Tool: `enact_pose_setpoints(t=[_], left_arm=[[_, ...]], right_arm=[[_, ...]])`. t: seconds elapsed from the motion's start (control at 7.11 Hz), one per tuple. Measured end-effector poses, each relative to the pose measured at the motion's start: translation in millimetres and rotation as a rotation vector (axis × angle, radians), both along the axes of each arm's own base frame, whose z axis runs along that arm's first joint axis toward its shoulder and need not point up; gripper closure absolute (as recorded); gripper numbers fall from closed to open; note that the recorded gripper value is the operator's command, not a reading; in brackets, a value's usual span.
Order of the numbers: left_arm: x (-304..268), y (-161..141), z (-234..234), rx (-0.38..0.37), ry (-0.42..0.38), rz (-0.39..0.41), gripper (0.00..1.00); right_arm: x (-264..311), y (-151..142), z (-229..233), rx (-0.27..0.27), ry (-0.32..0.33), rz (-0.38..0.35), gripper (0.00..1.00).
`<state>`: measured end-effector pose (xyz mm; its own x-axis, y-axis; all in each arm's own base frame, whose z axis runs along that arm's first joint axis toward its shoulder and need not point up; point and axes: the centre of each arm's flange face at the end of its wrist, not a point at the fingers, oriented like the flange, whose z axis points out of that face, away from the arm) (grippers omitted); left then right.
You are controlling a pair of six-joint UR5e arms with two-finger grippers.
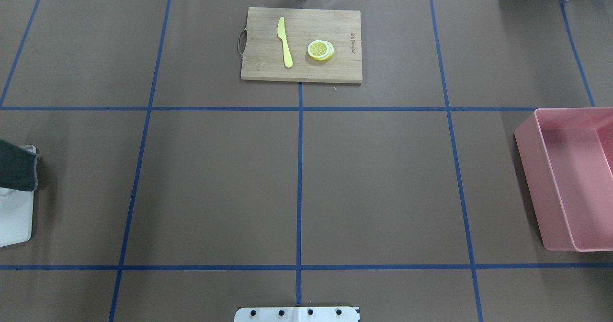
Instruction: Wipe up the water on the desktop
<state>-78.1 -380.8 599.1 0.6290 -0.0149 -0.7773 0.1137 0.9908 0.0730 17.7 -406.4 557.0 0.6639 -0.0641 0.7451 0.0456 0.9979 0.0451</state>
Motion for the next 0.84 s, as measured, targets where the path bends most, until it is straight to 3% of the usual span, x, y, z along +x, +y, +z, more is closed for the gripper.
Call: enact_pose_setpoints(t=[0.56, 0.84], left_arm=[[15, -3, 3, -0.016, 0.003, 0.022, 0.03], [41, -17, -4, -0.113, 0.018, -0.01, 0.03]], right_arm=[[1, 7, 5, -0.016, 0.004, 0.003, 0.0], [2, 8, 8, -0.021, 0.009, 0.004, 0.0]])
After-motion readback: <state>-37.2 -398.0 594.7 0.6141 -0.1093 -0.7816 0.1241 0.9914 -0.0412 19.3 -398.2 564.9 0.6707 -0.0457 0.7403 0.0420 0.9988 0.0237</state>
